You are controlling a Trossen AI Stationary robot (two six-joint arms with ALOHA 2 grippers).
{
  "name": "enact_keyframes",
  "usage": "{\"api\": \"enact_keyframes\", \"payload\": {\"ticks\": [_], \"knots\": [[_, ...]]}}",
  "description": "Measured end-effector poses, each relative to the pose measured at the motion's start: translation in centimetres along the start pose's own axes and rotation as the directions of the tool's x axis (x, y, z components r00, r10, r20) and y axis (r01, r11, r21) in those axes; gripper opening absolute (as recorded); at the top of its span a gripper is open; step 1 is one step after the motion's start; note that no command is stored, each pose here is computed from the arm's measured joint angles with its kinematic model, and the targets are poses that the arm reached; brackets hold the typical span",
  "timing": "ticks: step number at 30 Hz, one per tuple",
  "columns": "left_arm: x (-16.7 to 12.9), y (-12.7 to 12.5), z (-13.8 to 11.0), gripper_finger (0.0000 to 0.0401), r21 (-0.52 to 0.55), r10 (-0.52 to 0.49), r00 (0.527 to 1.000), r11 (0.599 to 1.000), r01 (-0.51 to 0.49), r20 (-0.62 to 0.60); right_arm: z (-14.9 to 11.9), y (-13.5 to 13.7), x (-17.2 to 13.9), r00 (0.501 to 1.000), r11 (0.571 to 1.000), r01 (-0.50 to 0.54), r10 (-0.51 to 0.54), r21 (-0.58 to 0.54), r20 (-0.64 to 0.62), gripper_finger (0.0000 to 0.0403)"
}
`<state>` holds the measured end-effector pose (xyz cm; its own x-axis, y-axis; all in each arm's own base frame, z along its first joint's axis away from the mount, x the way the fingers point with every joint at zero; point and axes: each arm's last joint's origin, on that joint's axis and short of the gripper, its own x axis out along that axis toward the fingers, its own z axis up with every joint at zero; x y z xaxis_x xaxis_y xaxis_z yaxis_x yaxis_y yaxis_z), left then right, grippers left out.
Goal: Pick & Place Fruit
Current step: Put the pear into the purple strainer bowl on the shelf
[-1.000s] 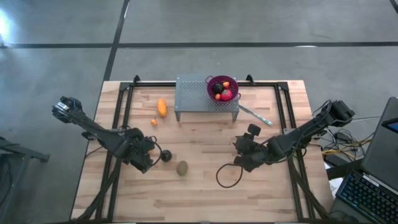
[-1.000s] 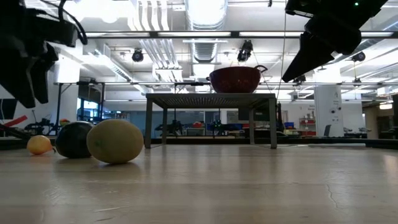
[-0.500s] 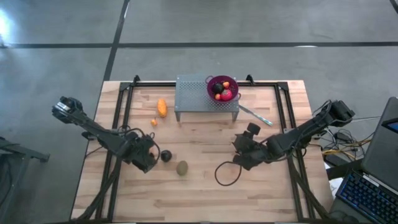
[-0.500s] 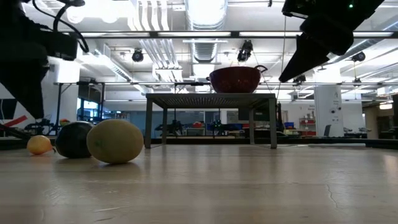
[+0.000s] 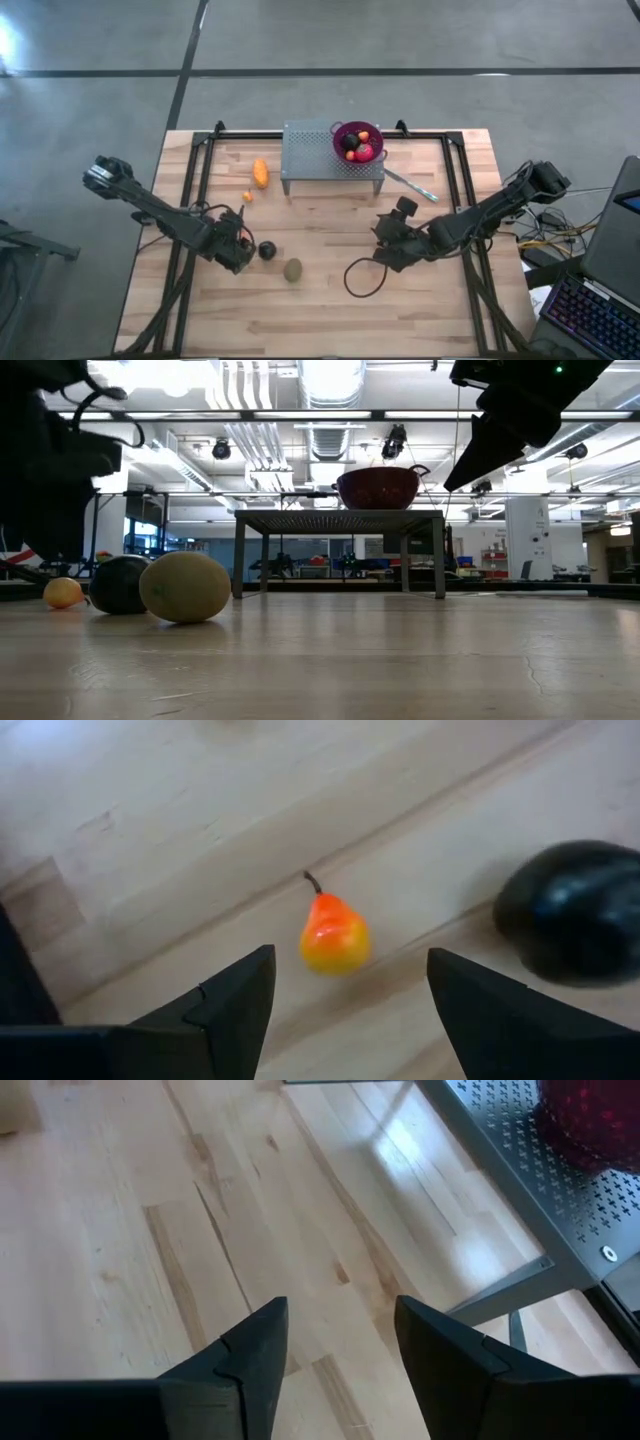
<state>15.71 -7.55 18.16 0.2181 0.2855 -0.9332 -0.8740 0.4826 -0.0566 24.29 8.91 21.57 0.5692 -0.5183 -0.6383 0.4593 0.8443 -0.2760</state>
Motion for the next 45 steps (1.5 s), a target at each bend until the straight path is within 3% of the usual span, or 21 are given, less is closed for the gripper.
{"api": "enact_keyframes", "payload": {"ticks": [17, 34, 45], "knots": [[3.8, 1.4, -1.1, 0.0264, -0.076, -0.035, 0.997, 0.996, 0.040, 0.065, 0.0, 0.0, 0.0, 1.000, 1.000, -0.001, 0.001, 0.001, 0.002, 0.0134], [4.4, 1.7, -1.3, 0.0262, -0.085, -0.047, 0.997, 0.995, 0.052, 0.062, 0.0, 0.0, 0.0, 1.000, 1.000, -0.001, 0.001, 0.002, 0.002, 0.0101], [4.4, 1.7, -1.3, 0.0190, -0.083, -0.048, 0.997, 0.995, 0.053, 0.059, 0.0, 0.0, 0.0, 1.000, 1.000, -0.001, 0.001, 0.002, 0.002, 0.0077]]}}
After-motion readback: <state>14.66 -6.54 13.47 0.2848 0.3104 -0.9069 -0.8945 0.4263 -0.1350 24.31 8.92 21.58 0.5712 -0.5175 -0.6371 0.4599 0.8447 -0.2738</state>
